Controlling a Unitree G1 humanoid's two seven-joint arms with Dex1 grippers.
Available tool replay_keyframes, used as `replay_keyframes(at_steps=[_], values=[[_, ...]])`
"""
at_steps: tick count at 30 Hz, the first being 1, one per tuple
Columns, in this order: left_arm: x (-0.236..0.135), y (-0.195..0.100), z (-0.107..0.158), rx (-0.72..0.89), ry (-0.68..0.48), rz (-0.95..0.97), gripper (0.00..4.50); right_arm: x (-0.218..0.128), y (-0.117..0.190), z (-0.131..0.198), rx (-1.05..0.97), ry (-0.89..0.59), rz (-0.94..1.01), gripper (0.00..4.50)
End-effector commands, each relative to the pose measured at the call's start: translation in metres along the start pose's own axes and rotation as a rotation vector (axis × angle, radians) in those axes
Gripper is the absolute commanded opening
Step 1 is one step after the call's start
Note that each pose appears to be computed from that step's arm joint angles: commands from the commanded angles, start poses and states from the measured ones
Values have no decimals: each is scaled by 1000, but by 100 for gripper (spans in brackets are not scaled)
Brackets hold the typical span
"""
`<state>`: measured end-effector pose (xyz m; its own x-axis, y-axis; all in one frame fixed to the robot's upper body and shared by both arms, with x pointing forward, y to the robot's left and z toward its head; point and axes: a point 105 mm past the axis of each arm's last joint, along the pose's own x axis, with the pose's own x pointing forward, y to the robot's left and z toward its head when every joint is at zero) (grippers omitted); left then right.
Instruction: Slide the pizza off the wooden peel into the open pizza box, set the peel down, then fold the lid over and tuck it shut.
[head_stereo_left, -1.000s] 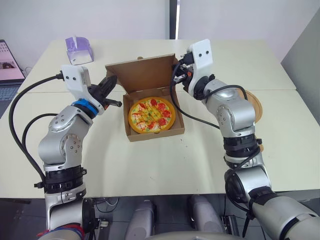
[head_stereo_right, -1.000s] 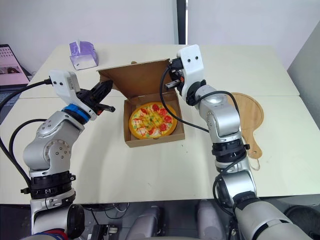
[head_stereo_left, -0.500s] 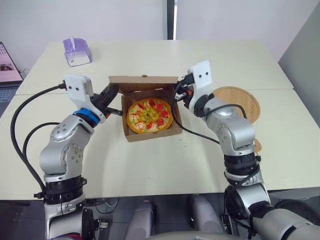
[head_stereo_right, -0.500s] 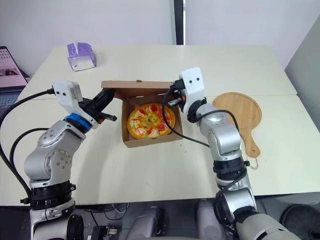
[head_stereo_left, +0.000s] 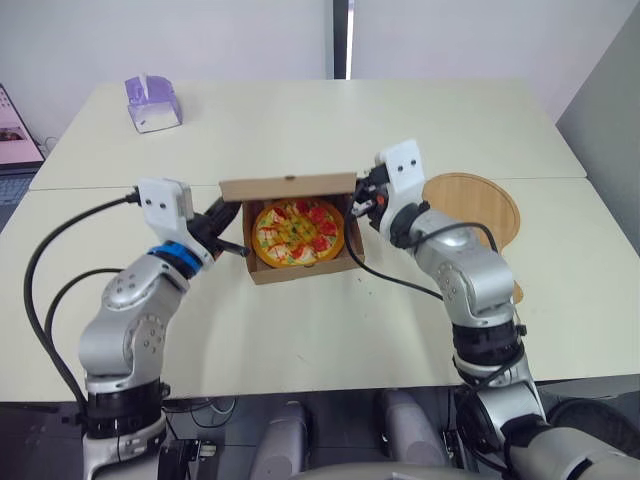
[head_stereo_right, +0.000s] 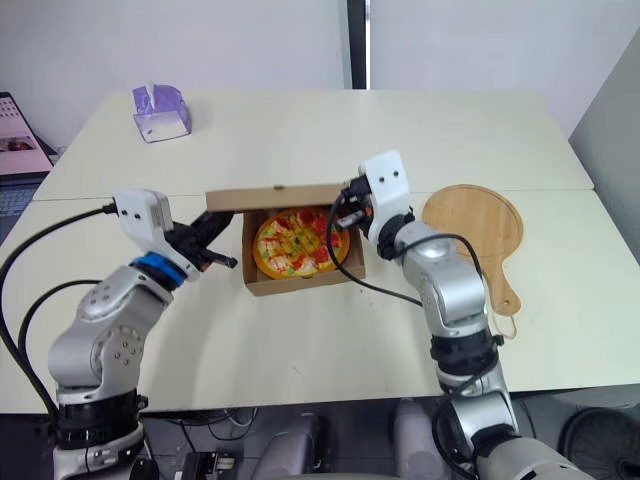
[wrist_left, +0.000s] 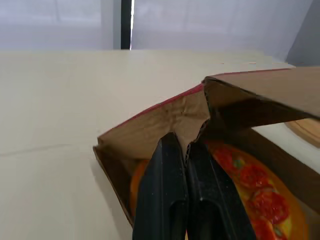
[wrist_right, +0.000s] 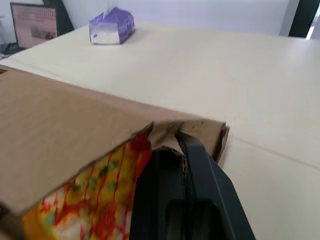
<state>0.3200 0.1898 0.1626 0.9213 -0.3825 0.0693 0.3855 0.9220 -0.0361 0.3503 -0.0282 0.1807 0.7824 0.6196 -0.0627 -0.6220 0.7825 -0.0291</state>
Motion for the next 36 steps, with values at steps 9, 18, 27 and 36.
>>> replay_keyframes(at_steps=[9,18,27,36], values=[[-4,-3,15,86,-133,48,0,-6,33,-2,-14,-22,197,161],[-7,11,26,149,-148,77,0,-25,17,-4,-100,-6,273,448],[-13,22,22,169,-123,98,0,-26,-58,8,-247,48,233,448],[-14,21,17,167,-98,72,0,21,-58,65,-78,-135,289,208]])
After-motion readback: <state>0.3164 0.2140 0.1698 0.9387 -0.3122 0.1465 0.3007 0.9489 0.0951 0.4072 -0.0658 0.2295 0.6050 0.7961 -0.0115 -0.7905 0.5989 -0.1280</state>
